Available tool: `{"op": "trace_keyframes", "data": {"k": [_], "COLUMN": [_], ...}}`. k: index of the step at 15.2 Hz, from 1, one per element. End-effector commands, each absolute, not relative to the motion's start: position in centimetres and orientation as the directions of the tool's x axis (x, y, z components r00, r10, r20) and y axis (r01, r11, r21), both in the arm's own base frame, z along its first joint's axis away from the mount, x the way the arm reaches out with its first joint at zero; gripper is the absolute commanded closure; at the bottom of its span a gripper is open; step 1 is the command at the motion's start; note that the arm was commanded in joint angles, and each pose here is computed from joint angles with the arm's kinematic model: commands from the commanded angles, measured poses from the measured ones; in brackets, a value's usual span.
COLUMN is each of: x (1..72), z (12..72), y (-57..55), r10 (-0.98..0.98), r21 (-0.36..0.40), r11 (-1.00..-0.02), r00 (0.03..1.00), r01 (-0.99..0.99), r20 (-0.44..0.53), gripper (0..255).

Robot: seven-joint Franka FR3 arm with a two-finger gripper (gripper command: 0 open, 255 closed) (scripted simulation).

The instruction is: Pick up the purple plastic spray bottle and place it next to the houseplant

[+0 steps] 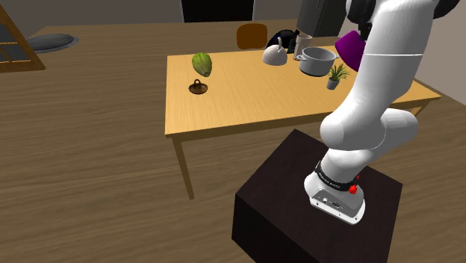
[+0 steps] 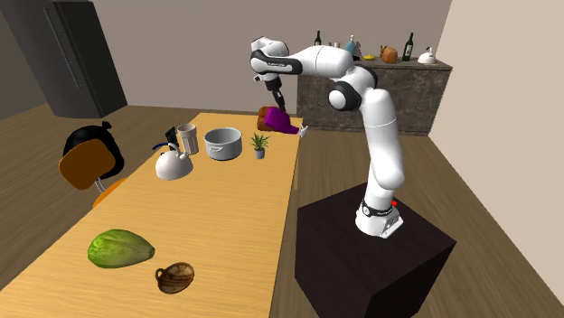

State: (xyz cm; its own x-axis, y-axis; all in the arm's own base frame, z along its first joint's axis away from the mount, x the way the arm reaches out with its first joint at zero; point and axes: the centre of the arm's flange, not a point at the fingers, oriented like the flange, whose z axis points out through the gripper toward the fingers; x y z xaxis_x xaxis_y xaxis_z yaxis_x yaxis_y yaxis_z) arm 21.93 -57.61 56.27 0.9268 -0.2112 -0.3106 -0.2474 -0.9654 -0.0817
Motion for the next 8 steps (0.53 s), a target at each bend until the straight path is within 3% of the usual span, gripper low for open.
{"op": "trace_keyframes", "data": {"k": [1, 8], "x": [21.9, 21.9], "z": [55.2, 51.5], "y": [-57.6, -57.6], "r10": [-0.211, -0.211], "r21": [-0.081, -0.081], "r11": [-0.966, -0.966], "r00": [0.927, 0.927], "r01": [-0.247, -0.247], "r20": [-0.31, -0.31], "gripper": [255, 255]}}
